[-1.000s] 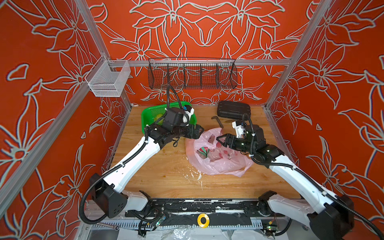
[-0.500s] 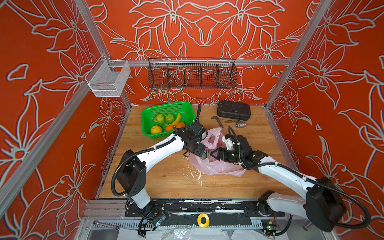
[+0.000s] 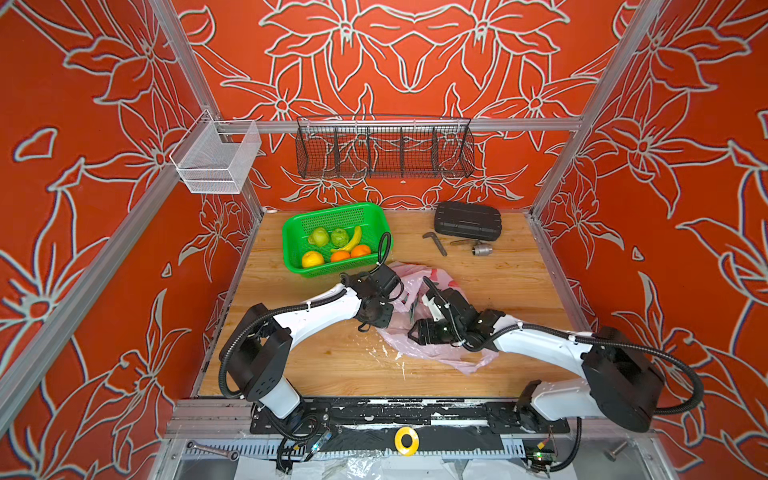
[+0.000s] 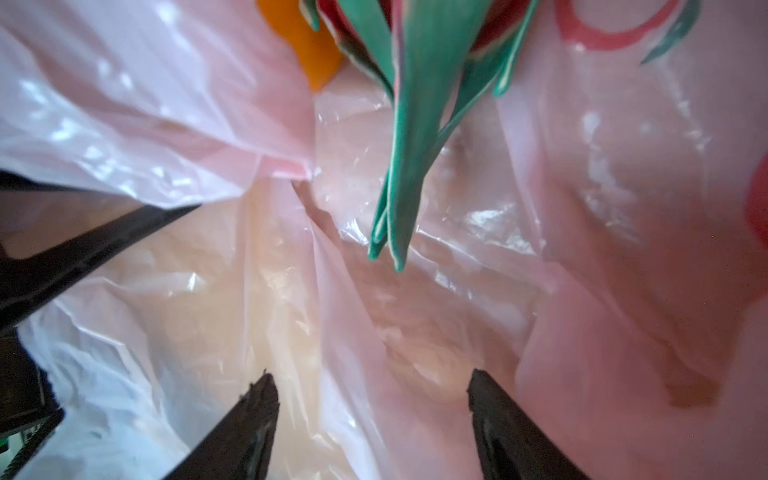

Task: Untie the knot of the plastic bag and take out the fruit
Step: 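Hold the bag edge with the left gripper while the right grasps the red dragon fruit, then lift the red dragon fruit out with the right gripper toward the left gripper, then grasp the dragon fruit with the left gripper and open the right gripper, then place the dragon fruit in the green basket with the left gripper while right withdraws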

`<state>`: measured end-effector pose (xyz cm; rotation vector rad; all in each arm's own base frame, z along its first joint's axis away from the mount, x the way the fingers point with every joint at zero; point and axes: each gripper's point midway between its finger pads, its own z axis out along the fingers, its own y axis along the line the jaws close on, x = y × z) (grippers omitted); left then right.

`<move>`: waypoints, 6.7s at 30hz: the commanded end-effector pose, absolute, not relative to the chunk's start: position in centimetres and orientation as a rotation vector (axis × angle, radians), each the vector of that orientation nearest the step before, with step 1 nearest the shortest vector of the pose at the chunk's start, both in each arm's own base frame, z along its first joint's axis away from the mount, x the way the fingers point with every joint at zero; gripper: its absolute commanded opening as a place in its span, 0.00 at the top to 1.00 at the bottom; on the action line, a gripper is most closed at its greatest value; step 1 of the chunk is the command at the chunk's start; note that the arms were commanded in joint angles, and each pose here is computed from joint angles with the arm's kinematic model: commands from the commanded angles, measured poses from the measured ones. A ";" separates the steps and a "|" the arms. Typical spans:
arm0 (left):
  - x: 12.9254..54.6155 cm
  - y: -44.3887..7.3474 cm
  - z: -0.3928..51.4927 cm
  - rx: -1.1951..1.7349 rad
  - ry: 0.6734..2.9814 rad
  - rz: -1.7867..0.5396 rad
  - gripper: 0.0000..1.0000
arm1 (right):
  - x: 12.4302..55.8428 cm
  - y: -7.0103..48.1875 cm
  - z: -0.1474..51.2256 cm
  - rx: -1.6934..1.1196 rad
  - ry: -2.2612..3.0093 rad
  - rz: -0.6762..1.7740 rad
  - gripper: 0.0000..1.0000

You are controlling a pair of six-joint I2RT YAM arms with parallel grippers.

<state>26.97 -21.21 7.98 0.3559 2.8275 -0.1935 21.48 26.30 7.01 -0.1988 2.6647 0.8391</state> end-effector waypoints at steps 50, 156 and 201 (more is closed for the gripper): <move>27.3 -21.3 17.0 0.056 2.577 -0.782 0.66 | 36.7 31.6 7.1 -0.381 2.096 0.521 0.40; 33.1 -27.3 37.9 0.114 2.059 -1.216 0.03 | 27.8 25.9 37.4 -0.751 1.457 0.809 0.50; 42.5 -12.3 34.1 -0.346 1.960 -0.851 0.43 | 25.4 20.8 40.6 -0.339 1.460 0.944 0.03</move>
